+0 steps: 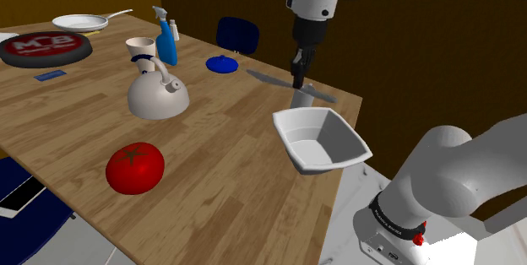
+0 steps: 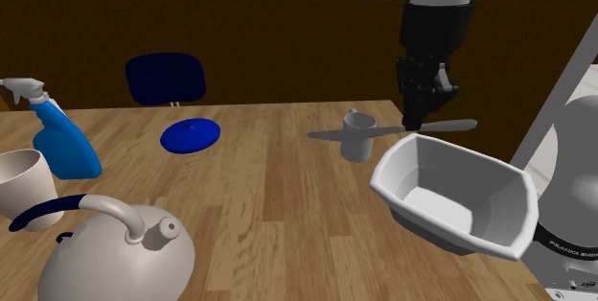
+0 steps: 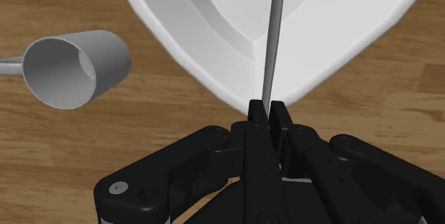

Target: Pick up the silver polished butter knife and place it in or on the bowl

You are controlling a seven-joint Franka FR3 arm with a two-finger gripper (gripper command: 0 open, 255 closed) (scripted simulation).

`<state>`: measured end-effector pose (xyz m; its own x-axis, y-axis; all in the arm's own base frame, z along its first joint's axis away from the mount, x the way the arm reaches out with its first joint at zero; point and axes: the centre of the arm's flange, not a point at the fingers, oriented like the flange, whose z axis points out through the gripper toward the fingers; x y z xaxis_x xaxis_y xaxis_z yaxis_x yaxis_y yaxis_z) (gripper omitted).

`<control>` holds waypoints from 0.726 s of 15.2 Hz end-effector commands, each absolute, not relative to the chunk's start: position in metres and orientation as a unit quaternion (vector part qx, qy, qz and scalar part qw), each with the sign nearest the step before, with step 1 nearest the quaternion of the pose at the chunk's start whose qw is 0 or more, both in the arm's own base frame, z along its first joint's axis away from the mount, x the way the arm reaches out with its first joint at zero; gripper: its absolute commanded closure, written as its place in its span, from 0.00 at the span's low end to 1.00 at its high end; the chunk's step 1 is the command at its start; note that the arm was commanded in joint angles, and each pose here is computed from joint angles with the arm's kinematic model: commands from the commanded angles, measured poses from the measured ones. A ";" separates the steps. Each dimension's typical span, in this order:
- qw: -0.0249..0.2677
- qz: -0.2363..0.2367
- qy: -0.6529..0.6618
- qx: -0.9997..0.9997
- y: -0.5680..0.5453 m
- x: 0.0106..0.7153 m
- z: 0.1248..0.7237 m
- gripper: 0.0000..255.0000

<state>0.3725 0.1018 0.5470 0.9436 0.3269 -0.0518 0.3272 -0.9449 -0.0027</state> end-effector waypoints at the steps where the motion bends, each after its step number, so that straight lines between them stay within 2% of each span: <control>1: 0.003 -0.026 0.166 0.986 0.094 0.347 0.548 1.00; 8: 0.003 -0.026 0.166 0.986 0.075 0.257 0.554 1.00; 11: 0.003 -0.026 0.166 0.986 0.074 0.252 0.544 1.00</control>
<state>0.2541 0.0753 0.5478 0.9437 0.3269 -0.0517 0.3272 -0.9450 -0.0028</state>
